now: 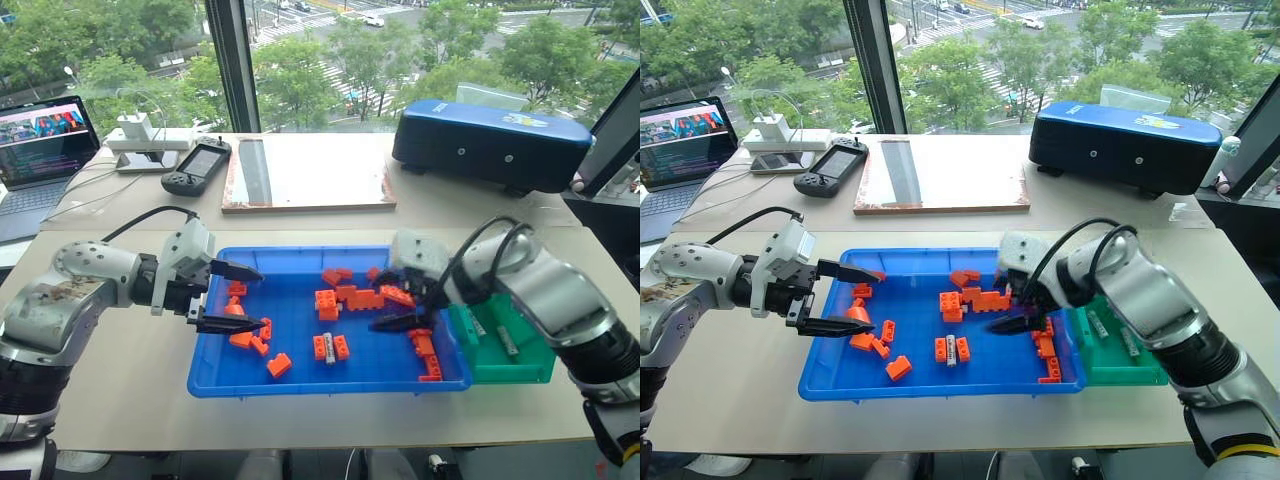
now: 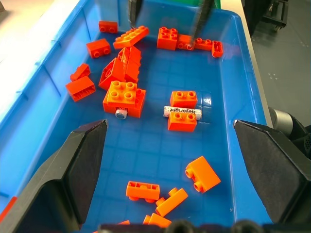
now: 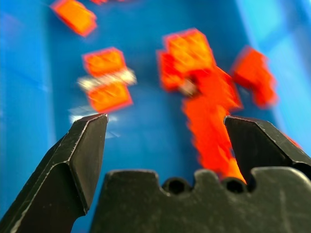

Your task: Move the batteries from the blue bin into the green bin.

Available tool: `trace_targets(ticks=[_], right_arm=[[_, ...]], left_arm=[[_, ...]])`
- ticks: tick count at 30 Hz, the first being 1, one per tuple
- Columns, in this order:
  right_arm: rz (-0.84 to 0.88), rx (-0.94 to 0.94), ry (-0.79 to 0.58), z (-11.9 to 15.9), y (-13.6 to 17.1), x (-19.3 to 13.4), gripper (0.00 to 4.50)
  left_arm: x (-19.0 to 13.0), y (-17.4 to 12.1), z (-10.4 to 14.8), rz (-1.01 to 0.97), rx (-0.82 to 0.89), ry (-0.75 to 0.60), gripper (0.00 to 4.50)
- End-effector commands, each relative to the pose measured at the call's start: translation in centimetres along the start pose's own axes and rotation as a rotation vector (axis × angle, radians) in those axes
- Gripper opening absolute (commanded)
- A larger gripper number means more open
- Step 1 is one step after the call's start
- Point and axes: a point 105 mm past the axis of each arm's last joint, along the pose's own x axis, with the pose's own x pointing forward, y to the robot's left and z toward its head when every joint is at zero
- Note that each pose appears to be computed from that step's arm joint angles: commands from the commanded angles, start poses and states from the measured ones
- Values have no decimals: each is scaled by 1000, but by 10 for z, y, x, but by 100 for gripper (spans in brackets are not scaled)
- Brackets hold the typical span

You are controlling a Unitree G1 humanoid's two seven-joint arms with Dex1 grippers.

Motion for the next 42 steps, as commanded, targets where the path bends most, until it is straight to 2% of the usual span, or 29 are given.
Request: trace_targets(ticks=[1,16,21,22,26,33,38,40,42], right_arm=[[68,-27,-3,3,15,19,445],[142,-47,10,1,23,50,445],[138,-26,8,-3,24,57,325],[138,-22,8,-4,24,59,277],[127,-19,29,-9,22,59,143],[76,-23,23,1,9,21,141],[-157,2,42,2,-37,-19,140],[-217,-5,54,-1,-50,-23,240],[-290,-25,87,-9,-65,-26,297]], left_arm=[[-5,-2,7,4,36,5,450],[-9,-5,7,28,32,21,450],[-11,-6,6,32,29,24,450],[-11,-6,6,31,29,24,450],[-9,-6,7,30,35,14,450],[-9,-4,7,35,40,10,450],[-8,-3,6,36,38,4,450],[-7,-3,5,35,39,3,450],[-6,-2,6,32,43,-1,450]])
